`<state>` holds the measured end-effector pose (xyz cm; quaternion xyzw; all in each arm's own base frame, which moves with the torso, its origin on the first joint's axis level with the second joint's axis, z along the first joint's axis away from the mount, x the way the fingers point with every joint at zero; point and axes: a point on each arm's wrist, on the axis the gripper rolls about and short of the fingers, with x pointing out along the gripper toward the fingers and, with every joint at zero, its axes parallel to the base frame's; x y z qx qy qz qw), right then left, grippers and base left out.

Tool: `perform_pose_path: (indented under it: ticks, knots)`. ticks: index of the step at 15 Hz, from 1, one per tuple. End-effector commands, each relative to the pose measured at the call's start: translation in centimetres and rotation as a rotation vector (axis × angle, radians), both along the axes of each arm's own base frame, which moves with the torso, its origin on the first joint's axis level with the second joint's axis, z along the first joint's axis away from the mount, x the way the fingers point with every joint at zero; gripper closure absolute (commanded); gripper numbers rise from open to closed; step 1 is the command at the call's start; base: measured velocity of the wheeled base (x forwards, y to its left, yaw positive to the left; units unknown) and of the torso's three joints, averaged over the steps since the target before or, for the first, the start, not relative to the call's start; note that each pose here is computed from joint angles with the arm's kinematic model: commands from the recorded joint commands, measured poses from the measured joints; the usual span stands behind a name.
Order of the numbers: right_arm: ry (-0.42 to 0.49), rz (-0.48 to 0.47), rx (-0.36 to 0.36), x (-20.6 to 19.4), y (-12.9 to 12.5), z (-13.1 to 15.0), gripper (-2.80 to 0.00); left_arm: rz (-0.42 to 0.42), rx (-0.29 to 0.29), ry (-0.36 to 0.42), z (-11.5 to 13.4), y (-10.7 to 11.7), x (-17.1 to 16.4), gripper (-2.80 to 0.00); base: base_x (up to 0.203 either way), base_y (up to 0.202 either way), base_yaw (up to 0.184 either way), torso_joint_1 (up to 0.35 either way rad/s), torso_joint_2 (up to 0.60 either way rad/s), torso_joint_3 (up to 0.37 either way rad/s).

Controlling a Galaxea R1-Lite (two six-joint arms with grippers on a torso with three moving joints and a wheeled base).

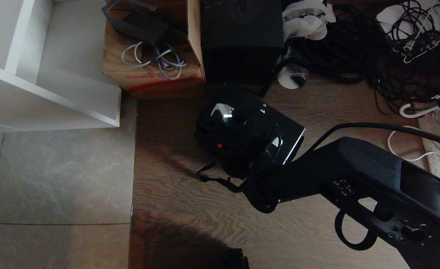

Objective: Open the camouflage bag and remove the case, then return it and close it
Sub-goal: Lift the black box

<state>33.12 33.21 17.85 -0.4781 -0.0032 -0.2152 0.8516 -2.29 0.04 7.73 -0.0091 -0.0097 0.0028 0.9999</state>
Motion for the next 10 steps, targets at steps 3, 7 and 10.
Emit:
perform_pose_path:
  ticks: [3, 7, 10]
  knots:
    - [-0.022, -0.005, 0.023, -0.7, -0.6, 2.0, 0.0, 0.0, 0.0, 0.009, -0.3, 0.0, 0.1, 0.0, 0.0, 0.0, 0.0, 0.0, 0.0, 0.0]
    - [-0.01, -0.004, 0.011, -0.8, -0.6, 1.6, 0.0, 0.0, 0.0, 0.009, -0.3, 0.0, 0.1, 0.0, 0.0, 0.0, 0.0, 0.0, 0.0, 0.0]
    - [-0.002, -0.004, 0.003, -0.9, -0.8, 0.6, 0.0, 0.0, 0.0, 0.009, -0.3, 0.0, 0.1, 0.0, 0.0, 0.0, 0.0, 0.0, 0.0, 0.0]
